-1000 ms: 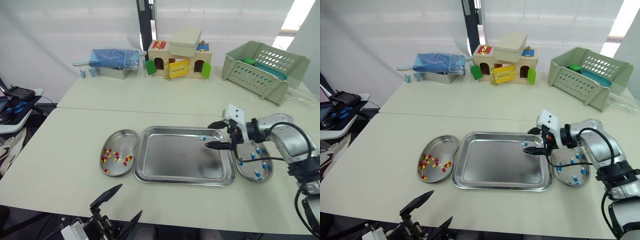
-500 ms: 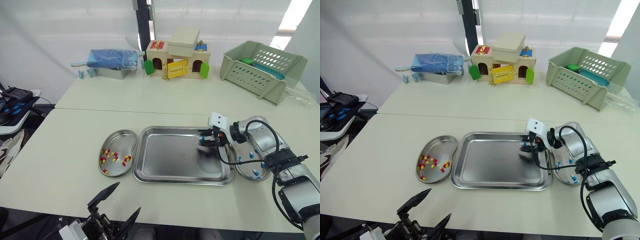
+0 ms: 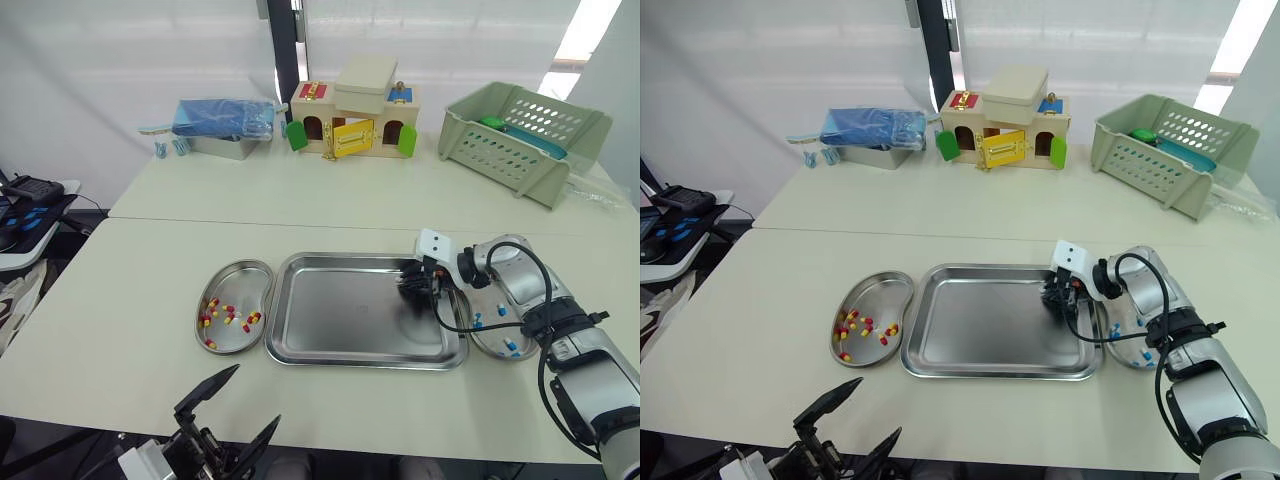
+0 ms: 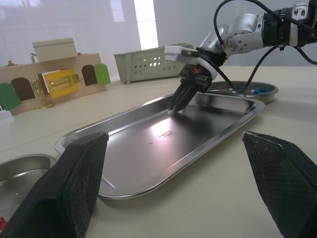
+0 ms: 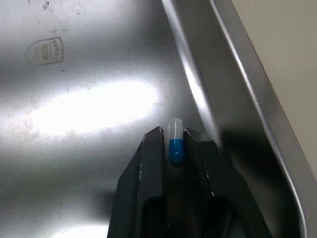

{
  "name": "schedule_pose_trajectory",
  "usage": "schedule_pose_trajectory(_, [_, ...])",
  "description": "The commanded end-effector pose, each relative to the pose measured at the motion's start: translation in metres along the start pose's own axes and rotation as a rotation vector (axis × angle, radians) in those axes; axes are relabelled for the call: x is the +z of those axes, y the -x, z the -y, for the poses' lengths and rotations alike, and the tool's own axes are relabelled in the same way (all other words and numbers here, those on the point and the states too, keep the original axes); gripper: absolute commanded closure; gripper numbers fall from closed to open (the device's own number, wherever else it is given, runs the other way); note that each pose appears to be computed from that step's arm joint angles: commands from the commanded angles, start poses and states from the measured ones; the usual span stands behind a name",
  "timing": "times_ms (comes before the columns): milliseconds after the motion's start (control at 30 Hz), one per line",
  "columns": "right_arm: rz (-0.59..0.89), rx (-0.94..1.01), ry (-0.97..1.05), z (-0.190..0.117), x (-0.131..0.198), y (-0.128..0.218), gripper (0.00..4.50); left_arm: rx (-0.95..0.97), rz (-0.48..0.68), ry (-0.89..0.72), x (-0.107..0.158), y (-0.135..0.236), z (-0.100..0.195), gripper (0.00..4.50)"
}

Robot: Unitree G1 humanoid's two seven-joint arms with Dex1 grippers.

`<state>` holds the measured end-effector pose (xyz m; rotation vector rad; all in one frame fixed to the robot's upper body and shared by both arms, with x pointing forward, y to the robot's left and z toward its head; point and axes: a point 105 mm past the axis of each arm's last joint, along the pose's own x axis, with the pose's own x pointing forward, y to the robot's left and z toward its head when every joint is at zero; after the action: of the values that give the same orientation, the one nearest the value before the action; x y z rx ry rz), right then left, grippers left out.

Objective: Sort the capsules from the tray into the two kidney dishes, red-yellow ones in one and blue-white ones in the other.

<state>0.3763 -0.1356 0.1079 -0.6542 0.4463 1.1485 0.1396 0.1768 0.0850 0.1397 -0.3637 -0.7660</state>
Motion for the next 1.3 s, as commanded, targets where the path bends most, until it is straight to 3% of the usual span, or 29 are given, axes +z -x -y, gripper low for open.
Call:
schedule_pose_trajectory(33, [0.011,-0.007,0.009,0.001,0.003,0.002,4.48,-0.014,0.017,-0.016,0.005,-0.002,0.001,0.0])
schedule_pose_trajectory(233, [0.099,0.025,0.038,-0.005,0.018,0.013,4.48,-0.039,0.02,-0.014,0.005,-0.003,0.0,0.0])
schedule_pose_trajectory(400, [0.17,0.015,-0.001,-0.018,0.019,0.063,4.48,-0.148,0.059,-0.022,0.009,-0.01,0.006,0.0])
schedule_pose_trajectory(533, [0.136,-0.03,-0.054,-0.026,0.001,0.101,4.48,-0.231,0.085,-0.008,0.014,-0.015,0.01,0.0])
schedule_pose_trajectory(700, [-0.014,-0.078,-0.13,-0.041,-0.038,0.141,4.48,-0.317,0.115,0.005,0.012,-0.021,0.011,0.0])
schedule_pose_trajectory(1067, [-0.075,-0.135,-0.172,-0.051,-0.053,0.15,4.48,-0.416,0.156,0.008,0.007,-0.026,0.007,0.0])
schedule_pose_trajectory(1133, [-0.078,-0.137,-0.175,-0.051,-0.055,0.148,3.82,-0.417,0.156,0.006,0.007,-0.026,0.006,0.0])
schedule_pose_trajectory(1300, [-0.075,-0.133,-0.187,-0.051,-0.057,0.148,2.69,-0.404,0.147,-0.001,0.007,-0.025,0.004,0.0])
